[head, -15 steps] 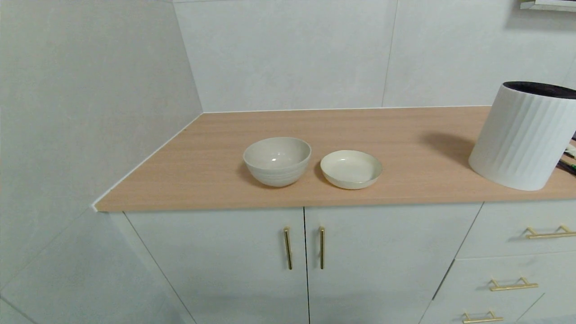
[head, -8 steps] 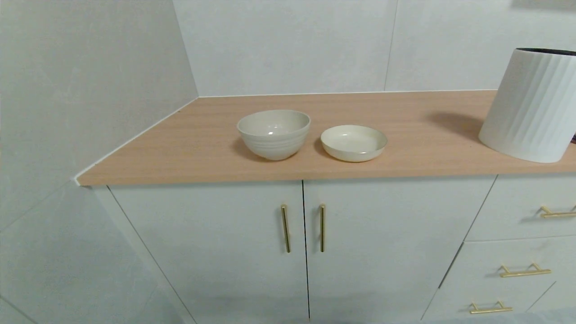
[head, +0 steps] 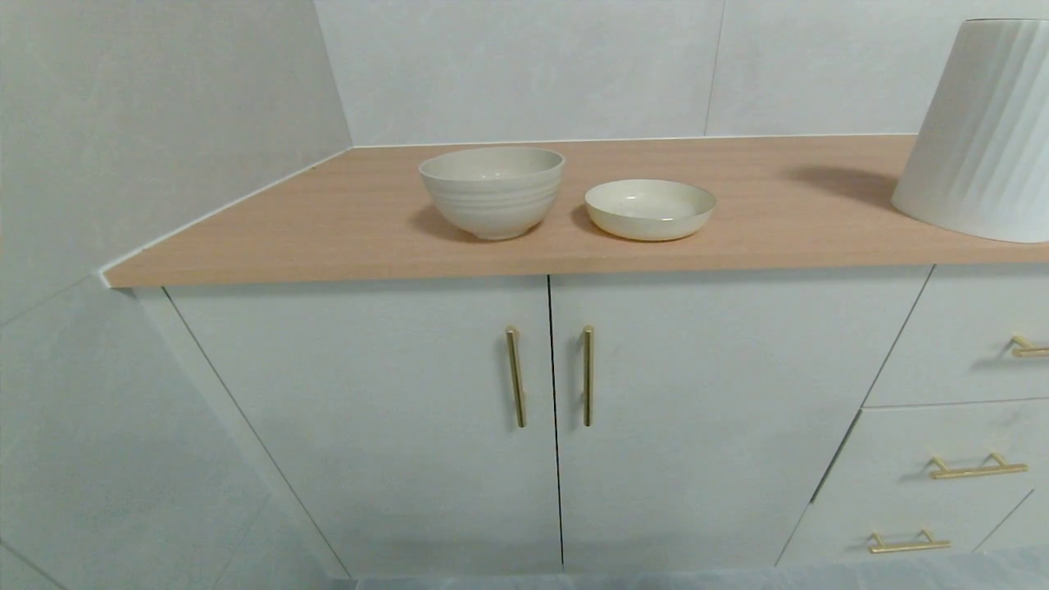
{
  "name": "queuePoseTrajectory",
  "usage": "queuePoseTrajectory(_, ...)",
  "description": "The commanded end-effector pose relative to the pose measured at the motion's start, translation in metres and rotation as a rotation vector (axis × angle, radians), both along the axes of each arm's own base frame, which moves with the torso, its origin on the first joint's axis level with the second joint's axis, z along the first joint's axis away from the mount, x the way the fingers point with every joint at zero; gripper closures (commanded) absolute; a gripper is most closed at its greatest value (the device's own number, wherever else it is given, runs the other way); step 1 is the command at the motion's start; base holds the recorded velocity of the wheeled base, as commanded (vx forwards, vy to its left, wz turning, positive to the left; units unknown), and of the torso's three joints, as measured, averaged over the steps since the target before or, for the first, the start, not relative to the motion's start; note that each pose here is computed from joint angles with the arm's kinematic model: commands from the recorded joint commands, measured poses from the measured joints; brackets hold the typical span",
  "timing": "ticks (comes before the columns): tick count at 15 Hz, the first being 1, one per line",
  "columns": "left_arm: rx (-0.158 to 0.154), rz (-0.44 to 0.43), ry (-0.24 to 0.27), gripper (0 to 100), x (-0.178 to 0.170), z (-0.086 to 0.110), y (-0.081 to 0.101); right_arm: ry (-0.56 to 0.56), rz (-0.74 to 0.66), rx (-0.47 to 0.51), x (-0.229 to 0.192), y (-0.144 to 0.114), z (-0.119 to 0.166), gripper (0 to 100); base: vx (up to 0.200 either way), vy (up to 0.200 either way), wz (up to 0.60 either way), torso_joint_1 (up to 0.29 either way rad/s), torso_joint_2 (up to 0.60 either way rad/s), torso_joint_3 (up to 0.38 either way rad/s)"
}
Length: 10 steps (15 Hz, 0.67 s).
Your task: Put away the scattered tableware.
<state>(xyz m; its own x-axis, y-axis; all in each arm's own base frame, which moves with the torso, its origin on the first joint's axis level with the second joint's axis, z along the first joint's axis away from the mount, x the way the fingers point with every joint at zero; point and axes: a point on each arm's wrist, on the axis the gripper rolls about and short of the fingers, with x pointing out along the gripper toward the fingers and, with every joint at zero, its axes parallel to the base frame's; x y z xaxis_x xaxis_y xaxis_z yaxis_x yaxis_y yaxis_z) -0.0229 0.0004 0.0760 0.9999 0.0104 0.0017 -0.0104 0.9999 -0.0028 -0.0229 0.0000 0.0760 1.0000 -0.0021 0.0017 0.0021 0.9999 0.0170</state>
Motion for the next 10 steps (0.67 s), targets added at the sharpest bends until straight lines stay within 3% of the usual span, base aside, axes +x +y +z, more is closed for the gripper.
queuePoseTrajectory(1,0.000,0.000,0.000,0,0.0000,0.0000,0.0000,0.002,-0.001,0.000,0.0001,0.0000,0.0000,0,0.000,0.000,0.00,-0.017,0.07,0.046)
queuePoseTrajectory(10,0.000,0.000,0.000,0,0.0000,0.0000,0.0000,0.002,-0.001,0.000,0.0001,0.0000,0.0000,0,0.000,0.000,0.00,0.000,0.00,0.000)
